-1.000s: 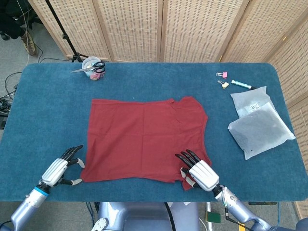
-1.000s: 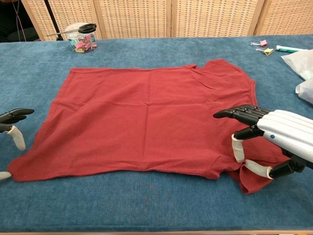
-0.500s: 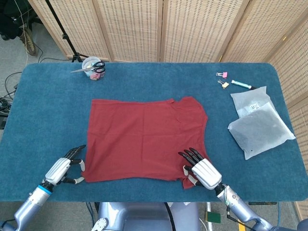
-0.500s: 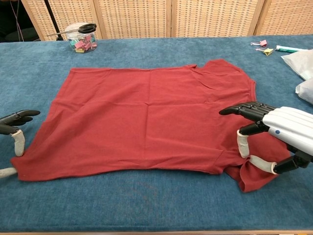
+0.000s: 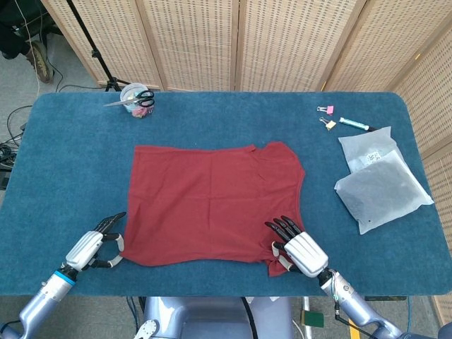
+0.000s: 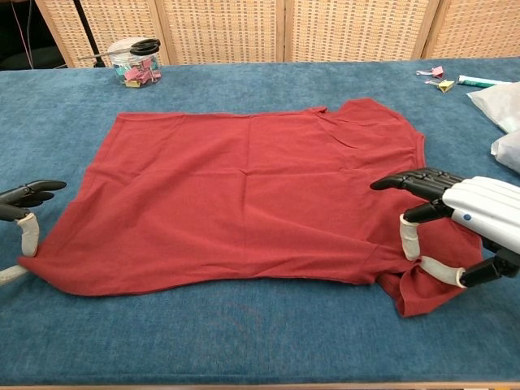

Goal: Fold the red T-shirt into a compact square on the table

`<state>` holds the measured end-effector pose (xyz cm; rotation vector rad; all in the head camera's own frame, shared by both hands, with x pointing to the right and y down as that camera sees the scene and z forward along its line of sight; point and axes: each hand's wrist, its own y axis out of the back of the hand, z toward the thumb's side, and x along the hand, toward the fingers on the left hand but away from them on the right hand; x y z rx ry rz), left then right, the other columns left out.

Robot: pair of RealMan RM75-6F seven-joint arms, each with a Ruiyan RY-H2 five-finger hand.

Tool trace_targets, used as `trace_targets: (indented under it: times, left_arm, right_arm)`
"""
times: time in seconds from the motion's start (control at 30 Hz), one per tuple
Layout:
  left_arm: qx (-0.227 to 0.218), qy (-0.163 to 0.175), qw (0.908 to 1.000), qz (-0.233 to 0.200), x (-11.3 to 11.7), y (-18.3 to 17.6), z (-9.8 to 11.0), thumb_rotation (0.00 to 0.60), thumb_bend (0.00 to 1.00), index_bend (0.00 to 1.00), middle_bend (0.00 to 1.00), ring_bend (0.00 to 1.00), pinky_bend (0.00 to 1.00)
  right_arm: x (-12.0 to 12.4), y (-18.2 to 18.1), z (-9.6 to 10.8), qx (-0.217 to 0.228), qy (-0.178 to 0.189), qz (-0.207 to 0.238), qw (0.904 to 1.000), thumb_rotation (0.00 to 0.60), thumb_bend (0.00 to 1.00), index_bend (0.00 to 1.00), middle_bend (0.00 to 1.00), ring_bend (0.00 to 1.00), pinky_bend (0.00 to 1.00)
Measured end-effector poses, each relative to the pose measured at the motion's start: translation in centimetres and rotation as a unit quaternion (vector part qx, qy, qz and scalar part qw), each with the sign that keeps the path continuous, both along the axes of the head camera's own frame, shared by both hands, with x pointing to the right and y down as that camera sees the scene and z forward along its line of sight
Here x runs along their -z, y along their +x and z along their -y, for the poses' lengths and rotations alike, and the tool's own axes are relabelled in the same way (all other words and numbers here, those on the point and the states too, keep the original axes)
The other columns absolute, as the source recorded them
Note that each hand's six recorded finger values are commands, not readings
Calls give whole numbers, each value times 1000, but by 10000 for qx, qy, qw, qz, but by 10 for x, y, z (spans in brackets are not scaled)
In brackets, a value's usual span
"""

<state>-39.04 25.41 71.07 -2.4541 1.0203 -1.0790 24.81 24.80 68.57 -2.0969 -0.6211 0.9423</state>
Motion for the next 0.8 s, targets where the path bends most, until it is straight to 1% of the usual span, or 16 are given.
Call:
trace_targets:
  times: [0.07, 0.23, 0.3, 0.63, 0.8]
  left_arm:
    - [54, -27, 10000, -60, 1, 0, 2, 600, 369, 641, 0, 0, 0]
    - [146, -96, 9997, -157, 4, 1, 8, 600, 504, 691, 0, 0, 0]
    - [155, -118, 9997, -170, 5, 2, 9, 600, 529, 698, 0, 0, 0]
    - [109, -57, 9998, -125, 10, 5, 14, 600, 558, 708, 0, 0, 0]
    - [69, -94, 9998, -165, 14, 6, 14, 600, 565, 709, 0, 0, 0]
  right_arm:
    - [0, 2, 1, -10, 6, -28, 10000, 600, 595, 648, 94, 0, 0]
    - [0, 6, 2, -36, -3, -41, 10000, 600, 595, 648, 94, 0, 0]
    - [1, 6, 2, -37, 6, -42, 10000, 600, 595, 648, 94, 0, 0]
    - [7, 6, 3, -5, 76, -30, 10000, 600, 595, 649, 94, 0, 0]
    - [12, 5, 2, 60, 96, 18, 9999, 600, 595, 649, 94, 0, 0]
